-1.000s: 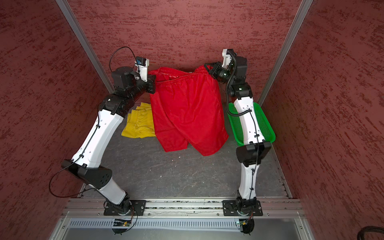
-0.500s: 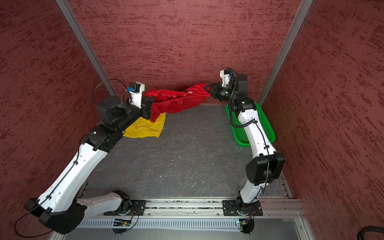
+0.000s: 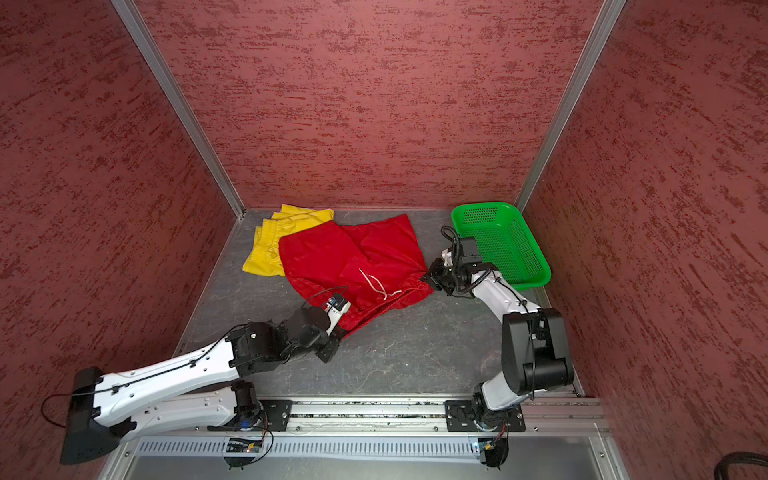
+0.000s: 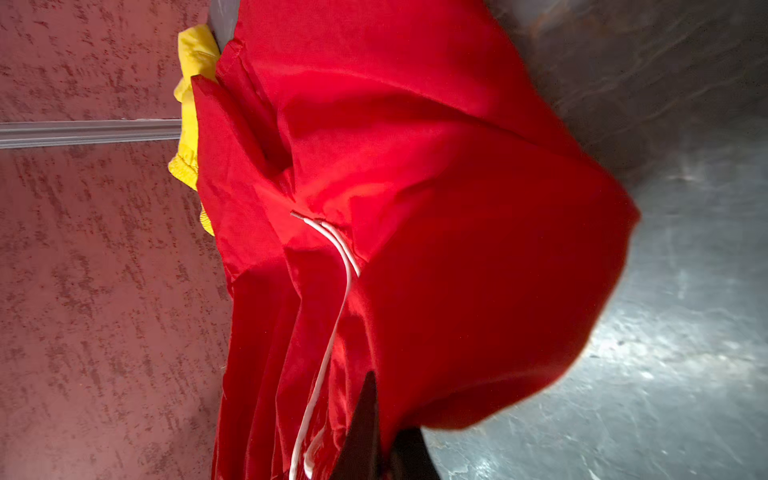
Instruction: Fold and stack the shorts
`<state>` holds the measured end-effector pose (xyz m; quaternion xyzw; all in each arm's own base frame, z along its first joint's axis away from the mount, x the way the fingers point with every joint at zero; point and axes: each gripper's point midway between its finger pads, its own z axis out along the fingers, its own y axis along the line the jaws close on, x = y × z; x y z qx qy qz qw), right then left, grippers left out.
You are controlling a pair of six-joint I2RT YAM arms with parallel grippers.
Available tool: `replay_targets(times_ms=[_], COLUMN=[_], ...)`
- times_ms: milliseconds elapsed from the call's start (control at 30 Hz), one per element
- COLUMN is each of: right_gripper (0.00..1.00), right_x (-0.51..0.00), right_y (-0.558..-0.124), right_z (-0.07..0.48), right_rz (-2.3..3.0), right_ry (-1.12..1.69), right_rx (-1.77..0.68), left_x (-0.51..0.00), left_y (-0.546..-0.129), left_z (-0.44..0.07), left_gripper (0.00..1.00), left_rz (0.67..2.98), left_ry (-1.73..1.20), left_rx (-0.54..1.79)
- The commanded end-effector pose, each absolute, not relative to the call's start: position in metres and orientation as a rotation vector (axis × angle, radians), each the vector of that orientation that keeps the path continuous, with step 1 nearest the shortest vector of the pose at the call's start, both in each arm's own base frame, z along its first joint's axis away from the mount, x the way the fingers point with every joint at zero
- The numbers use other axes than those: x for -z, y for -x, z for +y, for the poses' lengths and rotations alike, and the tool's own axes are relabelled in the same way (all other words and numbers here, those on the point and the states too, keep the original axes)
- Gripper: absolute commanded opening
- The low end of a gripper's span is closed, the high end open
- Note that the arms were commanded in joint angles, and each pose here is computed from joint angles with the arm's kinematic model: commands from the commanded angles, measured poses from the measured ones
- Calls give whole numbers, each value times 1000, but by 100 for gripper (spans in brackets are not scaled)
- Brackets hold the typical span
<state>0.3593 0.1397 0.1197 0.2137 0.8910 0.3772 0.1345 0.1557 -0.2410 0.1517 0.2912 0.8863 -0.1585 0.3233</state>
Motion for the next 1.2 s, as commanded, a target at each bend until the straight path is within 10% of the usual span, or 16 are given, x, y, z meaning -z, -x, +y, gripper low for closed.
replay_targets(times_ms=[0, 233, 400, 533, 833, 1167], right_gripper=[1, 8, 45, 59, 61, 63], right_x=[-123, -117, -139, -180, -200, -129], right_y=[-369, -368, -359, -344, -293, -206], right_z=[113, 96, 80, 70, 129, 248], right_rz=[2529, 2519, 2493, 2402, 2251, 2472], right_ry=[-572, -513, -473, -454, -378, -216], right_rx=[-879, -723, -589, -543, -957, -1165], left_x=[-132, -93, -93, -118, -168, -176], left_y=[-137, -90, -69, -75, -117, -189], left_z=[-235, -287, -334, -347, -296, -129], left_gripper=[0, 7, 58, 78, 85, 90], left_rz=[2383, 2328, 2262, 2234, 2254, 2277], left_ry=[-708, -905, -1080, -1040, -616, 107], left_rx=[371, 427, 379, 336, 525, 545])
